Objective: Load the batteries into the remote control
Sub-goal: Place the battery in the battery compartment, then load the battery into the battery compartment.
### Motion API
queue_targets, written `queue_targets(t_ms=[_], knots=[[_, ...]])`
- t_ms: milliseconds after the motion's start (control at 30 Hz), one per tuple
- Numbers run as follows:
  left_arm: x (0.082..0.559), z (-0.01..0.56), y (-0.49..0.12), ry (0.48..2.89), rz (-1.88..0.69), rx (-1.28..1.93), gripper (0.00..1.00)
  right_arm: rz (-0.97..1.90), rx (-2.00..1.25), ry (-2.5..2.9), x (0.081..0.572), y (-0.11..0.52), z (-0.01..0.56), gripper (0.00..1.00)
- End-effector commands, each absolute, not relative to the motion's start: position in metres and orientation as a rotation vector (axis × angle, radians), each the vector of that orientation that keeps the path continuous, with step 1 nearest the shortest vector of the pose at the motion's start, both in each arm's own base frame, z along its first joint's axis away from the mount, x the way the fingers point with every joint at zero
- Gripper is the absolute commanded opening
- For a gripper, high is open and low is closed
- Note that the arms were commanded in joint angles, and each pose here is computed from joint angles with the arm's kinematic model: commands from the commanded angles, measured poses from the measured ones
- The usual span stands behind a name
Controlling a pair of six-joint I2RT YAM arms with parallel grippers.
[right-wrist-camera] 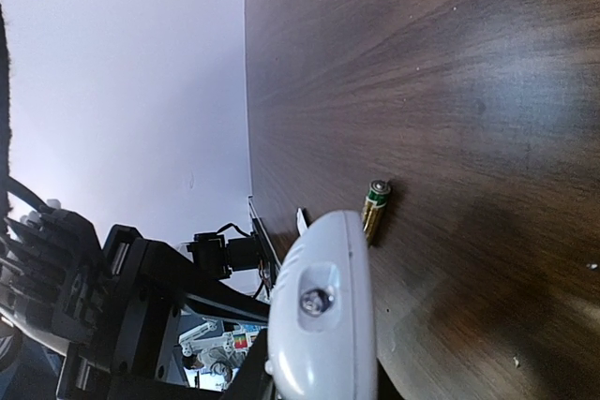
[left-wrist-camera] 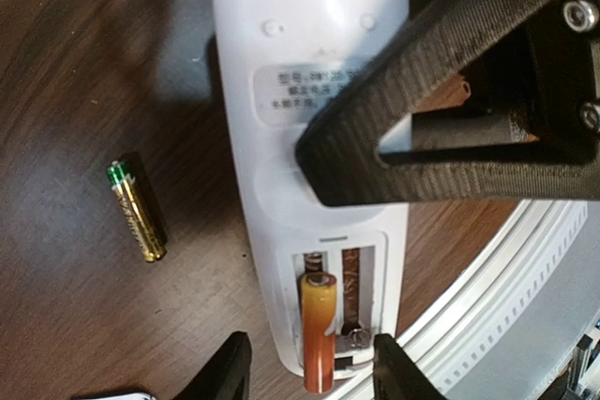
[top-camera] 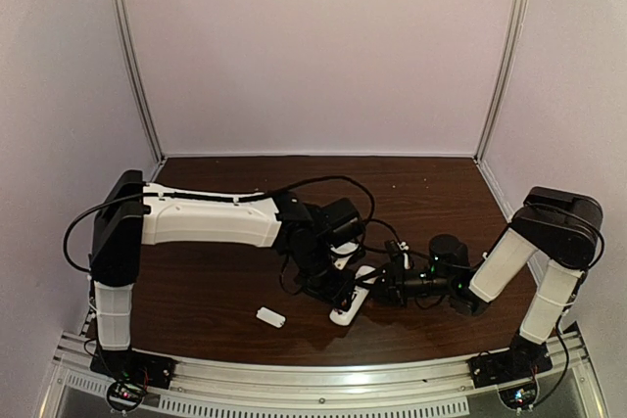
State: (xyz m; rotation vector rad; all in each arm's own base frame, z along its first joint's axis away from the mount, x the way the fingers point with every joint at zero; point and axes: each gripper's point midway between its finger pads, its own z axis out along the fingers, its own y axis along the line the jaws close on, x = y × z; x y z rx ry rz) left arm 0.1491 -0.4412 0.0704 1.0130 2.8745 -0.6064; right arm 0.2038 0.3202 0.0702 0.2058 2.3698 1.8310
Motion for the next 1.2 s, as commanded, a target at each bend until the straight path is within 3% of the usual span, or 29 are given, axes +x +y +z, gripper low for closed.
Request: queue_targets(t_ms=[0, 267, 600, 767, 967, 1167], knots=[[0.17, 0.102, -0.447, 2.75, -0.66, 0.959, 0.51, 1.855, 0.176, 2.333, 0.204, 0.323, 0.076, 0.0], [0.185, 0.163, -0.436, 2.441, -0.782, 0.959, 0.59, 1.844, 0.141, 2.345, 0.199, 0.321, 0.081, 0.0], [0.157, 0.198, -0.404, 1.964, -1.003, 1.145, 0.63, 1.874, -0.045, 2.331, 0.189, 0.328, 0.11, 0.0], [0.136, 0.19, -0.4, 1.869, -1.121, 1.208, 0.7, 1.9, -0.157, 2.306, 0.183, 0.332, 0.128, 0.0], [0.115, 0.177, -0.407, 1.827, -1.255, 1.249, 0.93, 1.92, -0.255, 2.28, 0.179, 0.336, 0.145, 0.0], [0.111, 0.17, -0.414, 1.809, -1.286, 1.258, 0.92, 1.92, -0.321, 2.273, 0.177, 0.342, 0.154, 0.0]])
